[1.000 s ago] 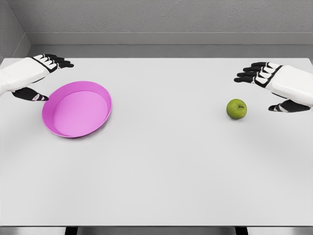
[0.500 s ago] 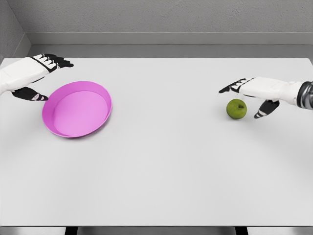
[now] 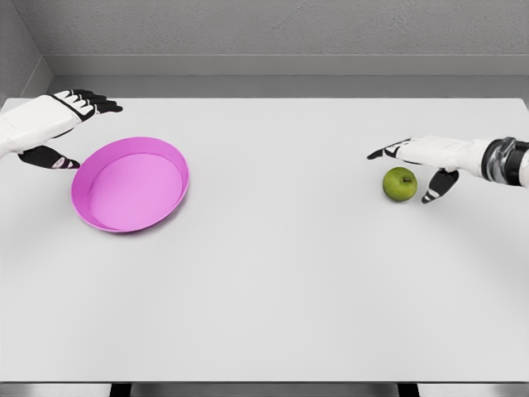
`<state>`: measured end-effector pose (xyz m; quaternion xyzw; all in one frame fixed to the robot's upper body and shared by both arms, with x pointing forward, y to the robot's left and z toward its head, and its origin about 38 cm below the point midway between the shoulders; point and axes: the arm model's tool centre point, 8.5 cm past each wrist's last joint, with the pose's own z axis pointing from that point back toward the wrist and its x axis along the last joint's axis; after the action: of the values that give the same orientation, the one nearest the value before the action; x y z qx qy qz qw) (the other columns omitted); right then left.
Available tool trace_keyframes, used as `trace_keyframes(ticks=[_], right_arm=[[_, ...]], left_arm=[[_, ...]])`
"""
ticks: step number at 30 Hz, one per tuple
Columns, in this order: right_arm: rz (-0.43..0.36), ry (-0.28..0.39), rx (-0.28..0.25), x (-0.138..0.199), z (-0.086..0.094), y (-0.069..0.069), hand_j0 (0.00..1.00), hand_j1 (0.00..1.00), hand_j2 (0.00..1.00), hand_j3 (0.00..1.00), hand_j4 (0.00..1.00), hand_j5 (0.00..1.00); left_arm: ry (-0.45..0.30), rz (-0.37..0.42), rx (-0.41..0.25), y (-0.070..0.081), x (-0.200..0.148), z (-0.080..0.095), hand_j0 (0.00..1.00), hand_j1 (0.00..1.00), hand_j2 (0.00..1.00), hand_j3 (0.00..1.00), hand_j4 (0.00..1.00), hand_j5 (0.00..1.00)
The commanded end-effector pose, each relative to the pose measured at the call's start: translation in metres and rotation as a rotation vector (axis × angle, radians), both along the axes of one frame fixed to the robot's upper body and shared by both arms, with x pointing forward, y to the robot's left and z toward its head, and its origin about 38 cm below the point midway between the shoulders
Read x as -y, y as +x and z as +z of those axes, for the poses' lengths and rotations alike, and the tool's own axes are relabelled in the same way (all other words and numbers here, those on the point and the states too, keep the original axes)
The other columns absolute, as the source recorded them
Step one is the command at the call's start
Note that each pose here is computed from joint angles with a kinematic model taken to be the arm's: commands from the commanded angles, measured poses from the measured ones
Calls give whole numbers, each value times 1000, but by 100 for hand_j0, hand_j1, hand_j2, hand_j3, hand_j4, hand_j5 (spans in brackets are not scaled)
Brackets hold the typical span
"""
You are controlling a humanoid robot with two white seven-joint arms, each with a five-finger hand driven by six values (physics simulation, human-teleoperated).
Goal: Put the apple on the plate with both arms
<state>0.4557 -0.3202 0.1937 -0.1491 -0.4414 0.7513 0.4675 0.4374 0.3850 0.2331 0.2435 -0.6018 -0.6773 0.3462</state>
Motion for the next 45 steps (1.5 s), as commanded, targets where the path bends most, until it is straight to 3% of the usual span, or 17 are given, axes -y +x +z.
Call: trace_keyframes(ticks=[1,15,20,22,25,32,45], right_arm=[[5,-3,-14,-2,-6,-1,100,100,100,100,100,100],[-12,-16,-49,1,-19,1,100,100,100,100,100,100],[-5,-24,-62,-1,-24,-1,87,87,87,87,87,87],[-4,-24,-61,-1,-24,-1,66,66,66,66,66,66],[-4,-24,-61,-1,-24,-1,60,60,60,60,60,60],[-4,-24,-61,-1,-24,-1,57,57,57,57,57,57],[9,-13,-11,-7,-2,7,53,53,53,53,53,53]], left_arm=[[-6,2,0,0,0,1,100,100,100,100,100,100],[-5,0,0,-1,0,1,100,100,100,100,100,100],[-2,4,2,-1,-2,2,100,100,100,100,100,100],[-1,7,1,-1,-3,2,100,100,100,100,100,100],[-2,5,2,-1,-3,2,100,100,100,100,100,100],[-2,5,2,-1,-3,2,100,100,100,100,100,100],[-1,6,0,-1,-4,2,100,100,100,100,100,100]])
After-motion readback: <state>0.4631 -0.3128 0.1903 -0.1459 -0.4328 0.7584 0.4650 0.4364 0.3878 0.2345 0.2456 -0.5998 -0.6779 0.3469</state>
